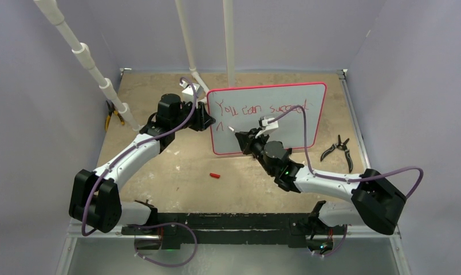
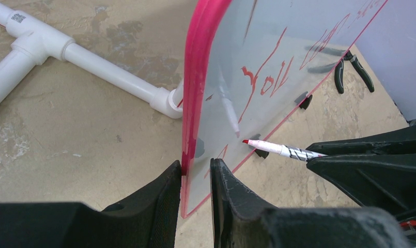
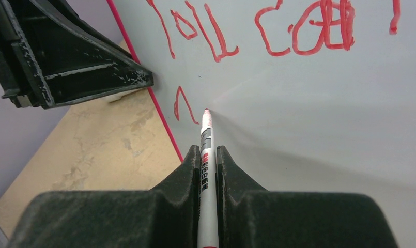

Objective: Write a sentence on the whiteboard

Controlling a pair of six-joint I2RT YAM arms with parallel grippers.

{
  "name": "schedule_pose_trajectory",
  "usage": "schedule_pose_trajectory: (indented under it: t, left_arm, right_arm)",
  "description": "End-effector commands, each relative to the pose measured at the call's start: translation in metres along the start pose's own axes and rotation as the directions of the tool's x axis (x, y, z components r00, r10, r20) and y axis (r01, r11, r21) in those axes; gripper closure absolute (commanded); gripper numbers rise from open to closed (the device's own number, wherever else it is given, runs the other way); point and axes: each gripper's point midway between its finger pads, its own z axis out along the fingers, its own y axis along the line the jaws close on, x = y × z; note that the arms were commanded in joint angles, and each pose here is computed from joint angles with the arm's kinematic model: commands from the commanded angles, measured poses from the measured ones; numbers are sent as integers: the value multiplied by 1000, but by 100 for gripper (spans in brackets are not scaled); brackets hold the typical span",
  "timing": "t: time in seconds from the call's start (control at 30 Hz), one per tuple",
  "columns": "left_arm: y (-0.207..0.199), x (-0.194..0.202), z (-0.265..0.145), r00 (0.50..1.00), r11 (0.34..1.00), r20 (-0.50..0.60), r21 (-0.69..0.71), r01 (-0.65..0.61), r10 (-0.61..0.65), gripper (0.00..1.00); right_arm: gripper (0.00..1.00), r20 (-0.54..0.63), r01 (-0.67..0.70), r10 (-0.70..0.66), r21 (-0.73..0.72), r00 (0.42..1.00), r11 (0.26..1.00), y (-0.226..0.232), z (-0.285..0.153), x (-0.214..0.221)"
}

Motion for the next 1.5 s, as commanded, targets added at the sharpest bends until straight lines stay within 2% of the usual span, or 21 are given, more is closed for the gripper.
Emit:
schedule_pose_trajectory:
  t: [0.0,0.4,1.03,1.23,1.47]
  left_arm:
    - [-10,-11,2,999,999,34,49,-9,8,75]
    - [-11,-12,2,999,999,35,51,-10,8,75]
    - [-10,-11,3,999,999,33,52,-7,5,75]
    - [-10,-11,3,999,999,33,52,-7,6,75]
    - [-11,-11,3,999,999,33,53,-8,6,75]
  right_arm:
    - [100,51,-10,9,17,999,1000,4,8,-18]
    - [100,84,19,-20,13,996,1000,8,17,-25]
    - [100,-40,57,-56,26,998,998,-8,5,14]
    - [100,-10,48,-47,86,999,995,-17,1,2]
    - [100,44,39,-43,89,998,995,-11,5,-18]
